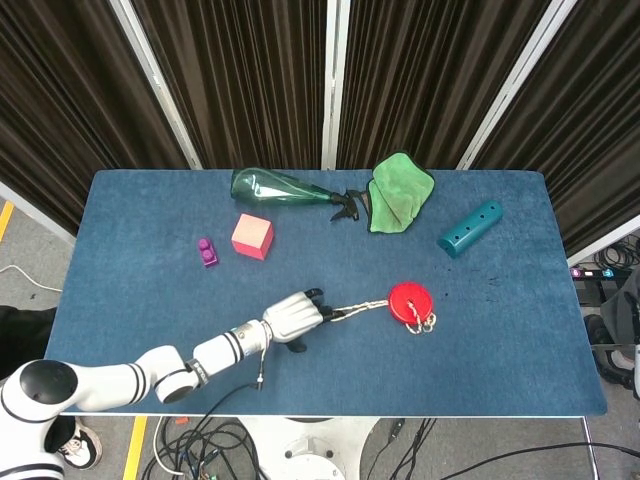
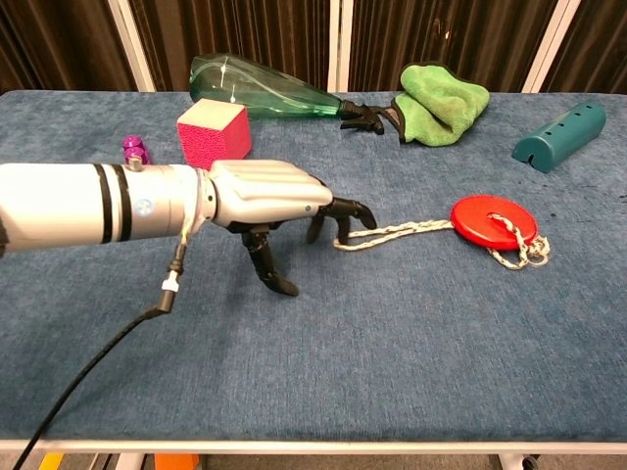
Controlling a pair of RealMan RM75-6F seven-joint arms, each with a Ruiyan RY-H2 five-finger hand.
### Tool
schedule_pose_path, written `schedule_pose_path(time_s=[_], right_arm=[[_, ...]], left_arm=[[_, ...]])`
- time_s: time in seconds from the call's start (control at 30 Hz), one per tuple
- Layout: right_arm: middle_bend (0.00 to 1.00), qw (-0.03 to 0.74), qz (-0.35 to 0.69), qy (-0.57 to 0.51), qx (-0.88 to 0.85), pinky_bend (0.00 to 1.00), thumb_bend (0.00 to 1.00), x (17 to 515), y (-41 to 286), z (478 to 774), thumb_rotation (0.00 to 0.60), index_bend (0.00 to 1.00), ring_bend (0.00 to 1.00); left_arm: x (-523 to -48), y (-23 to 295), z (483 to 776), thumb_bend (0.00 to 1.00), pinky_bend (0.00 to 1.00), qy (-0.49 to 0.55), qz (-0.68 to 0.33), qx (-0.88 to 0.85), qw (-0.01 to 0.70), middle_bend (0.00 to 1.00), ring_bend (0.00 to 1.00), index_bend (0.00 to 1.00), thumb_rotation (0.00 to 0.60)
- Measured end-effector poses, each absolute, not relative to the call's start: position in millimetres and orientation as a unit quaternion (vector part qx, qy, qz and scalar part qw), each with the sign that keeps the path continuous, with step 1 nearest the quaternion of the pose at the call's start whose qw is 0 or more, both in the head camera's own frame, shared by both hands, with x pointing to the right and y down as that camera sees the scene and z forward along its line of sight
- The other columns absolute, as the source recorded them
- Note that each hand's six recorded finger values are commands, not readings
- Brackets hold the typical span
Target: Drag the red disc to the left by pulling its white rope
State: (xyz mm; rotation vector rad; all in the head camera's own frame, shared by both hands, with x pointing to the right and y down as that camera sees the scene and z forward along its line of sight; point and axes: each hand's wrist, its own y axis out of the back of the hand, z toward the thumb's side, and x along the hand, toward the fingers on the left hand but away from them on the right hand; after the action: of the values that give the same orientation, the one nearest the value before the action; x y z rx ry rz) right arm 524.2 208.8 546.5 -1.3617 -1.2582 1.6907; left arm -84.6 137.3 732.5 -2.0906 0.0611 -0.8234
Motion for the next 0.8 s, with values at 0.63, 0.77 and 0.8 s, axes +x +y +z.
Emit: schedule_pose_path(time_s=[0.63,0.77,0.8], right_arm=[[0.00,0.313,0.640,-0.468,-0.523,0.00,0.24,515.4,205.6,549.5,0.600,0.00,0.00],[0.00,0.312,0.640,-0.466,-0.525,0.00,0.24,514.3,205.7,550.8,0.600,0.00,0.00],[0.00,0.311,0.640,-0.466,-0.526,0.00,0.24,514.1,205.8,551.1,0.600,0.00,0.00]], left_arm=[[-123.6,111.5,709.5,0.23,0.41,0.081,-0.358,-0.787,0.496,1.00,0.77,0.75,0.600],[-152.7,96.5,697.1,0.23,0.47,0.109,-0.380,-0.762,0.513,1.00,0.78,0.76,0.600],[-161.5,93.5,693.6,0.23,0.48,0.116,-0.387,-0.756,0.515,1.00,0.78,0.76,0.600]])
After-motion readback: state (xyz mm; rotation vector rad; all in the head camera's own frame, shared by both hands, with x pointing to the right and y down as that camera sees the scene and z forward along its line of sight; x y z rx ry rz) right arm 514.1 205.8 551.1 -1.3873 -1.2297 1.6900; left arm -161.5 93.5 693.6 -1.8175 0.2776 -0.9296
